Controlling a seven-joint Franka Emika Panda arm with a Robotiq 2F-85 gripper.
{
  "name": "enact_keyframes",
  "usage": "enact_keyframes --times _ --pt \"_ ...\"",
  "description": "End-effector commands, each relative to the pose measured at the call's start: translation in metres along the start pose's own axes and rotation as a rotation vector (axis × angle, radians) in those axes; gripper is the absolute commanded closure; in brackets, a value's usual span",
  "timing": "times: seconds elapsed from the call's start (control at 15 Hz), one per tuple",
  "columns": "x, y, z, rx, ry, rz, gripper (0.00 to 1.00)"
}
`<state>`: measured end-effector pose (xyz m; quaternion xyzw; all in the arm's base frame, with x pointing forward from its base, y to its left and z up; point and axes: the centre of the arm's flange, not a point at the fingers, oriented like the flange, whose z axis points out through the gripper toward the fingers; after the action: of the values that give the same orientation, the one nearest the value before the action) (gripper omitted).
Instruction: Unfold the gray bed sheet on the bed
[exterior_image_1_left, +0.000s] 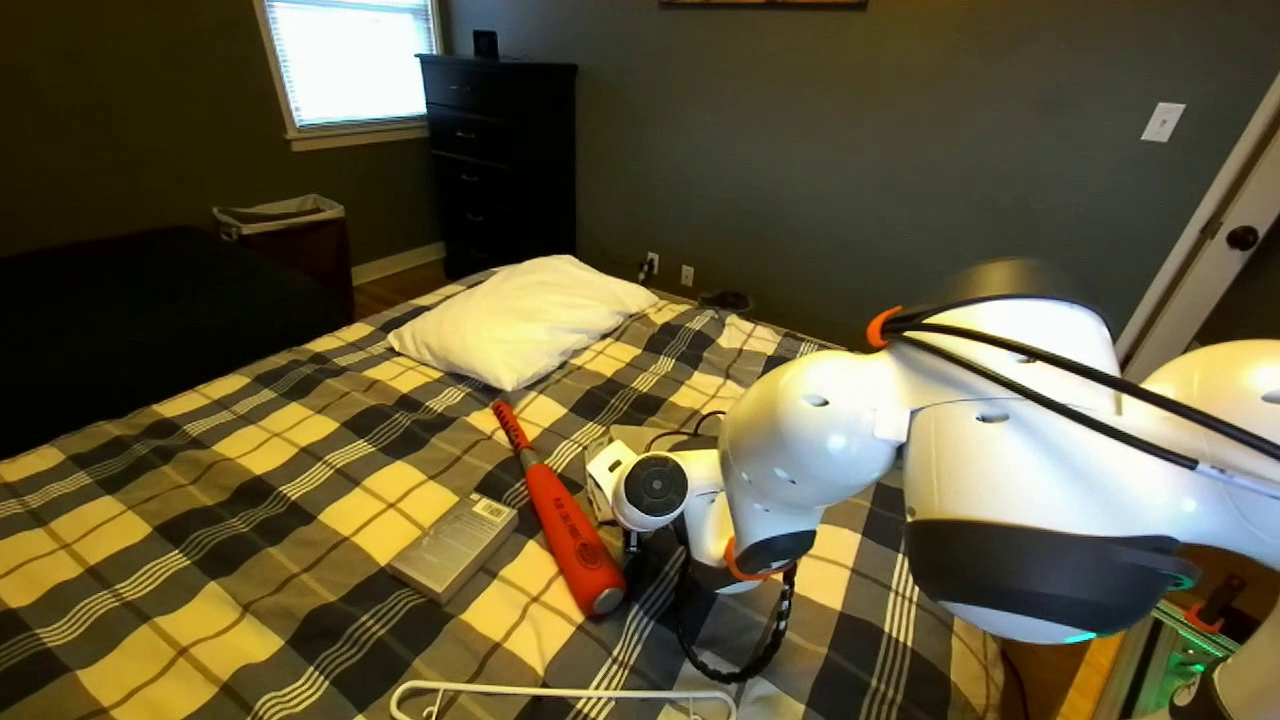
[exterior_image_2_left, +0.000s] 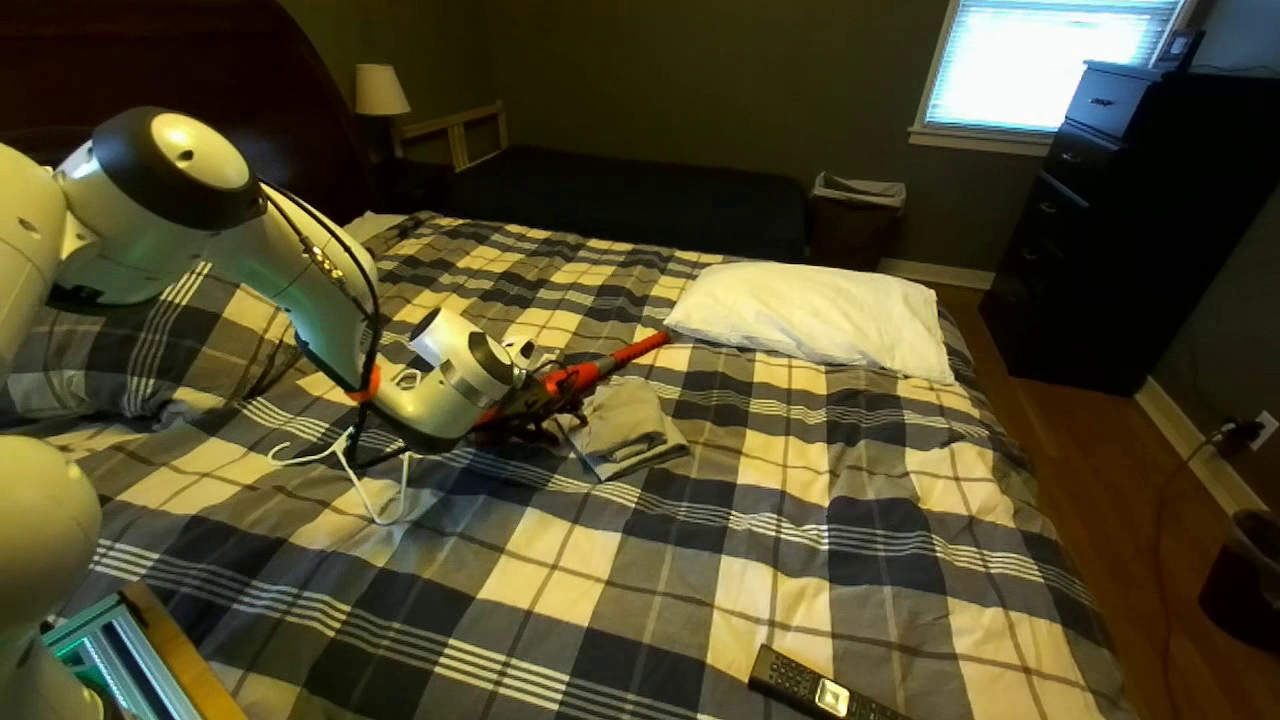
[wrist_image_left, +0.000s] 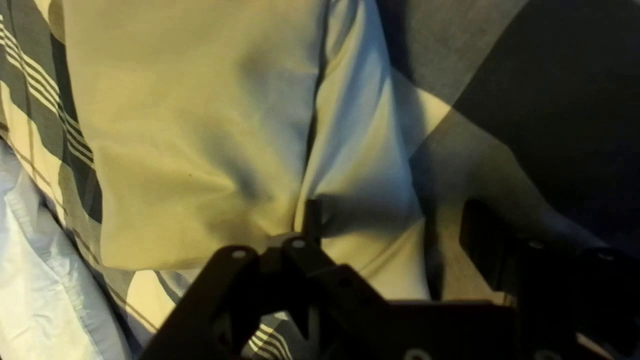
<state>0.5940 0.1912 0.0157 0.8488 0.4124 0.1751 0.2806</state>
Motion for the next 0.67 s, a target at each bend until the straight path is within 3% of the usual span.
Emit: enact_keyframes --times 0.0,0.07,0.47,0.6 --pt "-0.001 -0.002 0.018 -0.016 0.007 0.002 0.51" --pt "0.0 0.002 0.018 -0.018 0.01 0.011 0.51" --pt "0.005 0.005 0.01 -0.015 0.031 0.023 0.99" --pt "0.008 0.011 0.0 -0.005 0.045 0.031 1.0"
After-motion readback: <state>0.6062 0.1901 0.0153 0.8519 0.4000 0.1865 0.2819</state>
